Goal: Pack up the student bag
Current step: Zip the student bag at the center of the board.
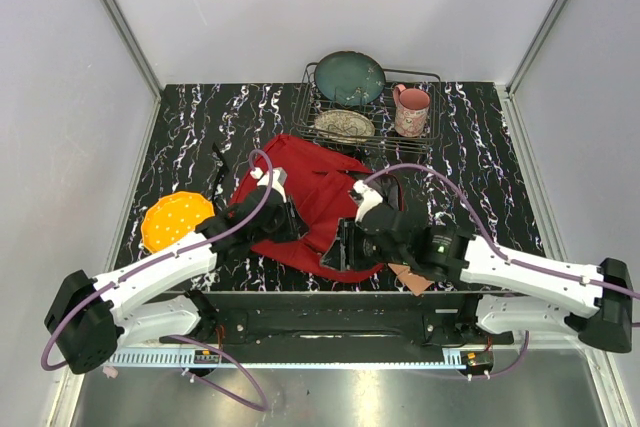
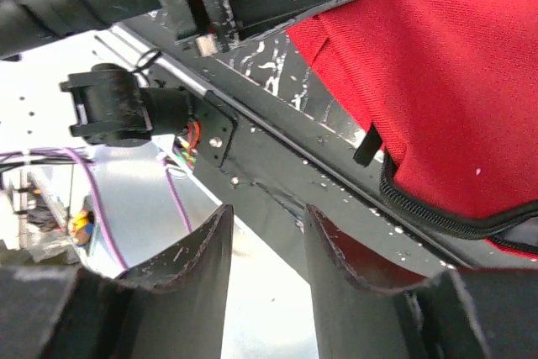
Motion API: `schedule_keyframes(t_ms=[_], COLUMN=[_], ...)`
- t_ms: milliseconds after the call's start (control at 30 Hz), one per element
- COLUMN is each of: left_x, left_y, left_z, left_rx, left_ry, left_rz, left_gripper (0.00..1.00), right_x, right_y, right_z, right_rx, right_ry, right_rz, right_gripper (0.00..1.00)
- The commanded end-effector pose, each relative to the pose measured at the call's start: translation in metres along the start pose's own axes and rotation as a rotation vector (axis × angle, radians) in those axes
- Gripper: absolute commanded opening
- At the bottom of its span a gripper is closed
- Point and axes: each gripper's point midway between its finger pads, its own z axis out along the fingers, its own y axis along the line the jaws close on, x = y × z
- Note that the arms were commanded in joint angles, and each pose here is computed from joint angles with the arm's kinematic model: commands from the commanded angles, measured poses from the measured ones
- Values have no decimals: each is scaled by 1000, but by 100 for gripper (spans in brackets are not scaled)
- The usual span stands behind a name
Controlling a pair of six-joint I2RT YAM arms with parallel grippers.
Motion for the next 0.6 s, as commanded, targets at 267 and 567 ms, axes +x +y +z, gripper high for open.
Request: schedule_keyframes(t_ms=[267,567], left_x=[-30,-33], left_y=[-39,-42], left_z=[-14,-14], left_rx=[116,124], left_ry=[-87,-88], left_rz=[0,2], left_gripper=[24,24], right_x=[-19,-15], right_y=[-25,-43], right_z=[36,56], right_rx=[165,257], right_ry=[-54,-15], right_rz=[-187,-245], right_gripper=[41,39])
